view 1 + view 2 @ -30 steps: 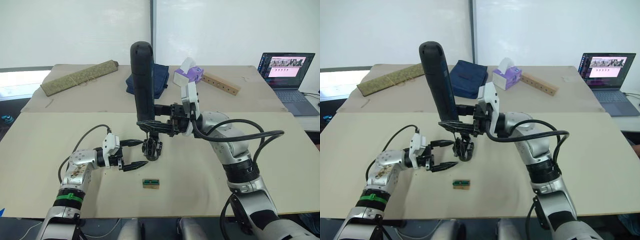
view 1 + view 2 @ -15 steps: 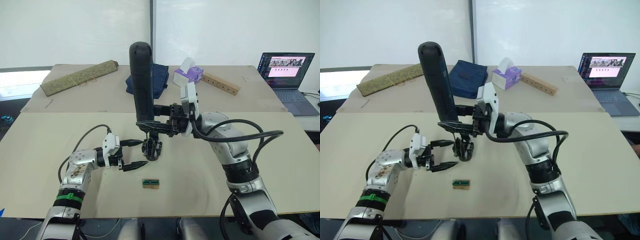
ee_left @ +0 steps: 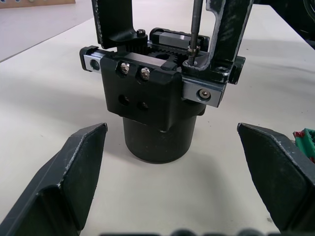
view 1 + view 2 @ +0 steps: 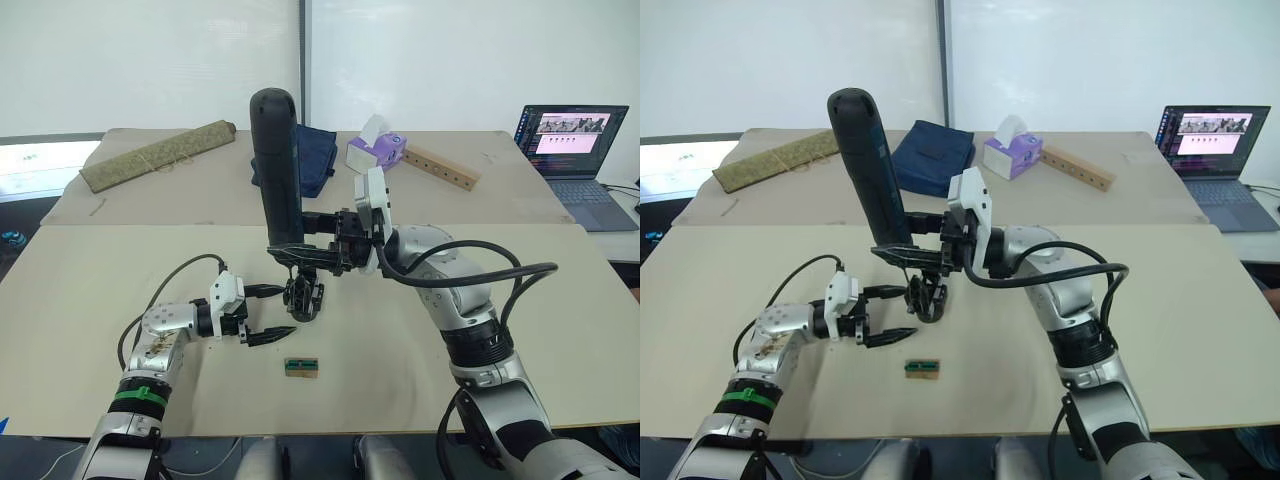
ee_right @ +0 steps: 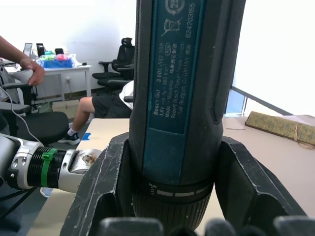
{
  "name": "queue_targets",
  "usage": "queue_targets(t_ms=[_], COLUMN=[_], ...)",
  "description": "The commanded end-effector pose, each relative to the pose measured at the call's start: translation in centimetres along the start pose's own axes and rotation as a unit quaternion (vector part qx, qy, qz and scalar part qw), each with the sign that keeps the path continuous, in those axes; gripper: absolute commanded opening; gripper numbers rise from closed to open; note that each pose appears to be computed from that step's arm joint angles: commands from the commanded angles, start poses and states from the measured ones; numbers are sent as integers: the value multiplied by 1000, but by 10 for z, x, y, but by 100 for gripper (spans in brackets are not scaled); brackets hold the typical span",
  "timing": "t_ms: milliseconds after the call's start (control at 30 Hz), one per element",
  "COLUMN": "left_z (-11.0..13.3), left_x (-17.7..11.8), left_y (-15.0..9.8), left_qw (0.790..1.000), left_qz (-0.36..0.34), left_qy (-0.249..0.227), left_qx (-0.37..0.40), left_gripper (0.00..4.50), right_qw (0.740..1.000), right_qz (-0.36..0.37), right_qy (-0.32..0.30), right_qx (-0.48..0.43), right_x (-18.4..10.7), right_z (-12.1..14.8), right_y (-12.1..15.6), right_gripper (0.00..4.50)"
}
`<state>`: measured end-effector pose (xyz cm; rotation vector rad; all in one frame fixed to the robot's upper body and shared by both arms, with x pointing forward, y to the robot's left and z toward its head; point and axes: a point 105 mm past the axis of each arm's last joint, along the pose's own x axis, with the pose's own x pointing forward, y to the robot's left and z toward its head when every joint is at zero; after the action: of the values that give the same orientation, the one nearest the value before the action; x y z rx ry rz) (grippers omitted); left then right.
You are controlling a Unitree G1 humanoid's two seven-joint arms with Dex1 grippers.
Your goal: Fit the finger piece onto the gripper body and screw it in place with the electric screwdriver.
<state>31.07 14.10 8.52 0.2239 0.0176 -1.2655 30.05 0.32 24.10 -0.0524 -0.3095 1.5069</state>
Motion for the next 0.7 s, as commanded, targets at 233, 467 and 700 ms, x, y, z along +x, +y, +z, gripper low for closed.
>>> queue_targets(t_ms=[233, 467, 700], left_z=[0, -1, -1], left_x=[14, 27, 36], left_y=[5, 9, 10], left_qw=[1000, 1000, 1000], left_qz=[1, -5, -19], left_qy=[4, 6, 3], left_qx=[17, 21, 17], left_gripper=[450, 450, 450], right_qw=[1000, 1000, 1000], right_qz=[2, 2, -1], right_qy=[-18, -15, -14], right_qx=[-20, -22, -23], right_x=[0, -1, -1], right_z=[11, 10, 10], right_y=[1, 0, 0], right_gripper=[193, 193, 193])
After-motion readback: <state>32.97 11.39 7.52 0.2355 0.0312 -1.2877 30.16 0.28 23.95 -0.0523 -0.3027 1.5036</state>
